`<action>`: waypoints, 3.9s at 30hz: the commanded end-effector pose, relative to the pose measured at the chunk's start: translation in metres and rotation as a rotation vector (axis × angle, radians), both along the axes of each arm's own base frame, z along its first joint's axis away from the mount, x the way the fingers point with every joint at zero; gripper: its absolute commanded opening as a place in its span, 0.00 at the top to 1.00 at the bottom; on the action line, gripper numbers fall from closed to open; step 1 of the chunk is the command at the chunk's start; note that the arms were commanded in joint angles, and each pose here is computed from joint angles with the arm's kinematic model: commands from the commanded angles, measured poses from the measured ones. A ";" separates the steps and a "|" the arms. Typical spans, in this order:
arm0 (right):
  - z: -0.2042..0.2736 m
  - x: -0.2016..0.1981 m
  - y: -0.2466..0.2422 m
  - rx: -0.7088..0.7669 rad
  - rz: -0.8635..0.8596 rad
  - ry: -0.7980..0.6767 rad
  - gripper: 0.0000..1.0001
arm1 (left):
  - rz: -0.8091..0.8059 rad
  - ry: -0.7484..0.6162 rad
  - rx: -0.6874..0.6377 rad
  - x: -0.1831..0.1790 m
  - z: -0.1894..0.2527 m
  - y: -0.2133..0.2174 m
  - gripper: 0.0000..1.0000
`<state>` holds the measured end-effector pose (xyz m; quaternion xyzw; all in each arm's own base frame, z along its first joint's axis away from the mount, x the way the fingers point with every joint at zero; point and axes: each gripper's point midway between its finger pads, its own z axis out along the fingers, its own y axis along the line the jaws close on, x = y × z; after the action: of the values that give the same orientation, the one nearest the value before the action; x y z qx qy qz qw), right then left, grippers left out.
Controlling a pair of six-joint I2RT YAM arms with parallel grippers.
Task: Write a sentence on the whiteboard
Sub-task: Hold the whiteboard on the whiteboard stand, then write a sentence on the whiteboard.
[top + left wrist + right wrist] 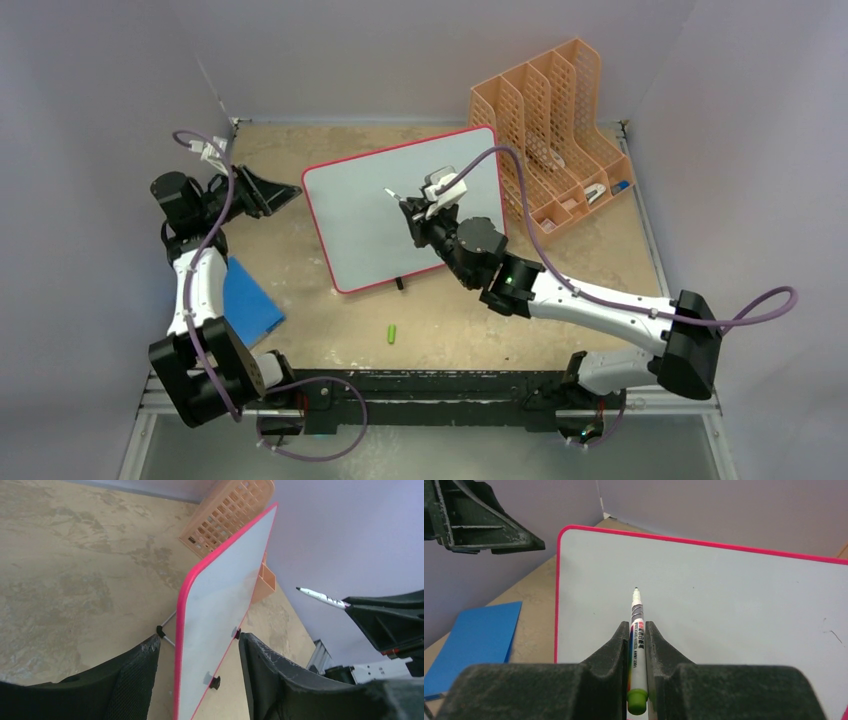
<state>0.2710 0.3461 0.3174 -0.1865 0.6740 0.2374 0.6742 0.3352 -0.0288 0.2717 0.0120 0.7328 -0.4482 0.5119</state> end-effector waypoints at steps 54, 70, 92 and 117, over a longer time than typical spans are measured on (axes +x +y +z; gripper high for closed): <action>-0.003 0.003 0.102 -0.080 -0.027 -0.147 1.00 | -0.371 -0.108 0.050 -0.005 -0.058 -0.059 1.00; -0.015 0.011 0.101 -0.115 -0.086 -0.132 1.00 | -0.376 -0.119 0.059 -0.008 -0.054 -0.063 1.00; -0.030 0.010 0.116 -0.166 -0.042 -0.117 1.00 | -0.384 -0.124 0.060 -0.009 -0.053 -0.065 1.00; -0.057 -0.004 0.112 -0.215 -0.023 -0.055 1.00 | -0.381 -0.125 0.062 -0.009 -0.052 -0.065 1.00</action>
<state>0.2710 0.4616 0.2470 -0.2730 0.6794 0.1395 0.6666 0.3287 -0.0869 0.2103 0.1599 0.7090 -0.5176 0.4514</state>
